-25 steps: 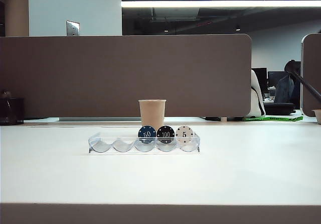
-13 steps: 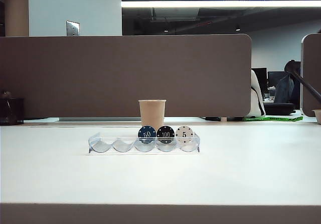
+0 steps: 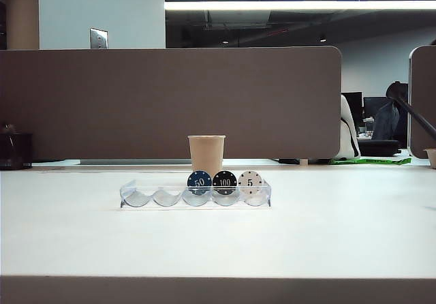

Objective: Pick up the chip with the greater value and put it into the paper cup.

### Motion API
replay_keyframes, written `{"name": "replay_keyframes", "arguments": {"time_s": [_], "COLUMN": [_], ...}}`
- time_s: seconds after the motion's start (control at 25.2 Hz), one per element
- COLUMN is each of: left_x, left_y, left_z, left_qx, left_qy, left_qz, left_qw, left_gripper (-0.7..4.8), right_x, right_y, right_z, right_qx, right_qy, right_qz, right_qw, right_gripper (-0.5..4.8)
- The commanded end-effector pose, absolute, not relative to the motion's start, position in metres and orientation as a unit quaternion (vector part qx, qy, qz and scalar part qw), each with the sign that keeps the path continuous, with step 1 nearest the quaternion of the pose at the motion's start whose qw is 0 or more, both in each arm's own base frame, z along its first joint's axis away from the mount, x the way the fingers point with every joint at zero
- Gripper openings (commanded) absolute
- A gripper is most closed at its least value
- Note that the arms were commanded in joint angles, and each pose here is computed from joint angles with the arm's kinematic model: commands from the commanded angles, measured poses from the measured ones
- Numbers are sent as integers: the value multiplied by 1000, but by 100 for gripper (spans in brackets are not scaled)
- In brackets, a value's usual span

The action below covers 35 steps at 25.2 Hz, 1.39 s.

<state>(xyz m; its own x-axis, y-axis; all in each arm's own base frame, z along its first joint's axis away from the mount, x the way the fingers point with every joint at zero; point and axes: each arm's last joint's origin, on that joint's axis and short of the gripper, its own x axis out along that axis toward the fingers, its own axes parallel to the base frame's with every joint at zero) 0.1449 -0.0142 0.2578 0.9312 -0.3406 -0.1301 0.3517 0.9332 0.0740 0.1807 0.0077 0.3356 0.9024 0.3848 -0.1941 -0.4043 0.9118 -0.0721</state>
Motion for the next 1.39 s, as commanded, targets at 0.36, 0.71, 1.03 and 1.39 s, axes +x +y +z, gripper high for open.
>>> {"name": "replay_keyframes", "arguments": {"time_s": [0.36,0.71,1.03,1.39], "left_x": [179,193,197,196], "left_y": [-59,-63,-64,-68], "left_z": [254,240,236,234], "left_qx": [83,93,90,76], "left_qy": [77,106,115,115], "left_qz": [-274,-270,-278,-346], "left_qw": [955,952,949,928], "left_gripper": [-5,-5,-5,-5], "right_x": [288,370,414,427], "right_y": [75,112,128,132], "right_z": [346,327,295,258], "right_qx": [-97,-105,-127,-217], "right_qy": [139,168,178,174], "right_qz": [329,399,459,489], "right_qw": [929,895,861,827], "right_gripper": [-6,-5,-5,-5]}}
